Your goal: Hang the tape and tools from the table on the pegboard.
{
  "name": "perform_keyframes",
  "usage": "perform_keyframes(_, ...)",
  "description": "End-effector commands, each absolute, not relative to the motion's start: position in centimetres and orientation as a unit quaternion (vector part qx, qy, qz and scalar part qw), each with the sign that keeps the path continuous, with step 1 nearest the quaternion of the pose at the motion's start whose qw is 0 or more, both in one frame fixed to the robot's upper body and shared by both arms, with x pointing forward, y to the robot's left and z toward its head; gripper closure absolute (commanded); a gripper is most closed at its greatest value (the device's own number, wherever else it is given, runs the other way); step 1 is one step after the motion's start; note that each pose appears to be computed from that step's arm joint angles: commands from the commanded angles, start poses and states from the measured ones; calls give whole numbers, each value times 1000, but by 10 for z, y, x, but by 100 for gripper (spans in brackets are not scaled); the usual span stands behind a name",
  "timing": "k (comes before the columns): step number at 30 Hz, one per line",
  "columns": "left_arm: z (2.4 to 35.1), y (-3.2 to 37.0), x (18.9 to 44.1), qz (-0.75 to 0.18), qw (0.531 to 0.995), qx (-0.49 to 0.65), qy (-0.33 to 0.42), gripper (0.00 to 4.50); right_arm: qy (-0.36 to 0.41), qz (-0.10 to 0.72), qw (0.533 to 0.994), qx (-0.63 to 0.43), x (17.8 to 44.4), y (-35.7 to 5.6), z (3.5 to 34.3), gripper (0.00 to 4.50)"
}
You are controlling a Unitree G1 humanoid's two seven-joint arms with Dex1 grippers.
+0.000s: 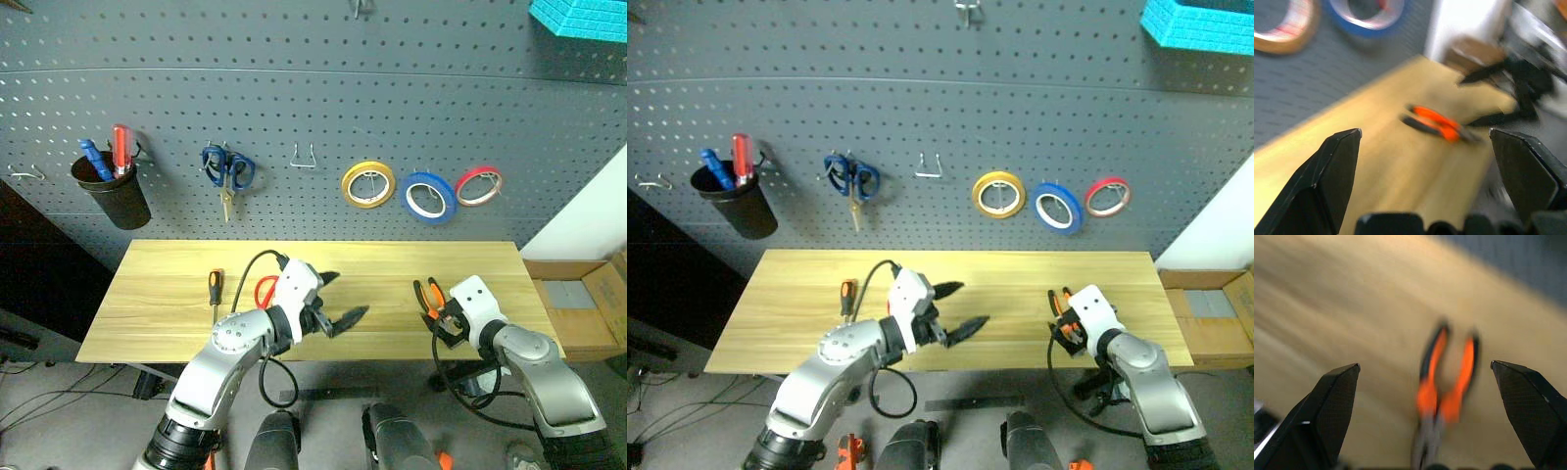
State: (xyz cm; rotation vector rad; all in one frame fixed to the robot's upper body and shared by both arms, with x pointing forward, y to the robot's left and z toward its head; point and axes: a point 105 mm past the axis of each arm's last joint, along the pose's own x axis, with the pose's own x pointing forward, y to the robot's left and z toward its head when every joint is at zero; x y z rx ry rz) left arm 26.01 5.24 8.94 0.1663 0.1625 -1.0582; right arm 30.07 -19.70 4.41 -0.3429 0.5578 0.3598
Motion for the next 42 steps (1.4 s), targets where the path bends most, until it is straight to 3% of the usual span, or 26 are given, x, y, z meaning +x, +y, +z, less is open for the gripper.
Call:
perform_keyframes(1, 95, 43, 244, -537, 835, 103, 60, 0, 301, 138, 933, -139, 316, -205, 58, 3)
perform_keyframes(6, 83, 46, 230, -562, 811, 143, 77, 0, 343, 120, 927, -96, 343, -204, 66, 3)
perform_keyframes(13, 83, 54, 236, -551, 810, 185, 74, 0, 376, 100, 918, -72, 359, -202, 60, 3)
perform_keyframes(24, 84, 61, 232, -544, 814, 186, 82, 0, 400, 61, 905, -133, 355, -229, 42, 3)
perform_keyframes(32, 85, 59, 231, -545, 816, 177, 82, 0, 408, 90, 896, -147, 350, -226, 31, 3)
perform_keyframes(38, 86, 57, 233, -546, 815, 174, 81, 0, 414, 101, 896, -120, 355, -221, 32, 181)
perform_keyframes(42, 86, 58, 238, -544, 816, 179, 77, 0, 414, 109, 898, -106, 360, -217, 36, 183)
